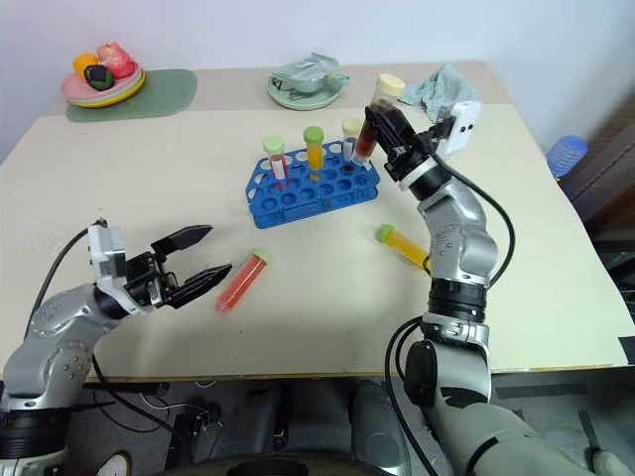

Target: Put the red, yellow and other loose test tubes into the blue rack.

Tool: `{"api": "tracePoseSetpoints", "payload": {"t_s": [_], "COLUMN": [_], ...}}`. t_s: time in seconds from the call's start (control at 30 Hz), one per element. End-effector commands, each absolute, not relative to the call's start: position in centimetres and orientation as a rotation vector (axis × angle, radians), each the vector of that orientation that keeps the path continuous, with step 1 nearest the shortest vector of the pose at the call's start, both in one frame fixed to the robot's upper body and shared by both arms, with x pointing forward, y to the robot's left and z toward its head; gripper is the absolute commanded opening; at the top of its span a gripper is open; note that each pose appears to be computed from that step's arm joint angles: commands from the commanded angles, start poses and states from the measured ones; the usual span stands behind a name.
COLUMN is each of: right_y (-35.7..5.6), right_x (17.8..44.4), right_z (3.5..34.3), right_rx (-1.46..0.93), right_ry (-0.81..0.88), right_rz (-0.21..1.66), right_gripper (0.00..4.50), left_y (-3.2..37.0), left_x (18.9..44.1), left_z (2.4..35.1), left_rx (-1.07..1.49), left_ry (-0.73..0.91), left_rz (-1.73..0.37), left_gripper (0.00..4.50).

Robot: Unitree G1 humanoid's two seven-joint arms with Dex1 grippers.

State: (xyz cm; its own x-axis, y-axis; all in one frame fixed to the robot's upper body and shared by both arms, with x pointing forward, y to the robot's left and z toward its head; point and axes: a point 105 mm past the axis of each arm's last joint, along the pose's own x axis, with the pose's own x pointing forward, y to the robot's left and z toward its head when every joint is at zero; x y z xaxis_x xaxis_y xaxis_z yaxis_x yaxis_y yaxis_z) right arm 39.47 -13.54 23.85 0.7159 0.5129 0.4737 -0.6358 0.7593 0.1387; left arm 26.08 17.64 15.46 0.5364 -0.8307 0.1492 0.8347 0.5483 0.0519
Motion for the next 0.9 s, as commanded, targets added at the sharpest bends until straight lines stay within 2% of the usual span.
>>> {"api": "tracePoseSetpoints", "payload": {"t_s": [0.03, 0.33, 0.53, 0.9], "right_y": [-13.2, -11.5, -10.5, -12.0], "right_x": [40.3, 41.8, 42.3, 42.5], "right_z": [23.7, 21.2, 20.1, 20.7], "right_rx": [0.215, 0.151, 0.129, 0.104], "right_ry": [-0.509, -0.517, -0.509, -0.539], "right_rz": [0.580, 0.568, 0.559, 0.511], "right_gripper": [0.77, 0.77, 0.77, 0.77], "left_y": [18.7, 18.4, 18.0, 17.5], "left_x": [26.1, 25.5, 26.0, 26.3], "left_z": [16.4, 17.1, 18.2, 18.4], "left_rx": [0.007, -0.001, -0.011, -0.020], "left_ry": [-0.208, -0.242, -0.288, -0.288], "left_rz": [-0.961, -0.894, -0.822, -0.817], "left_gripper": [4.50, 4.50, 4.50, 4.50]}}
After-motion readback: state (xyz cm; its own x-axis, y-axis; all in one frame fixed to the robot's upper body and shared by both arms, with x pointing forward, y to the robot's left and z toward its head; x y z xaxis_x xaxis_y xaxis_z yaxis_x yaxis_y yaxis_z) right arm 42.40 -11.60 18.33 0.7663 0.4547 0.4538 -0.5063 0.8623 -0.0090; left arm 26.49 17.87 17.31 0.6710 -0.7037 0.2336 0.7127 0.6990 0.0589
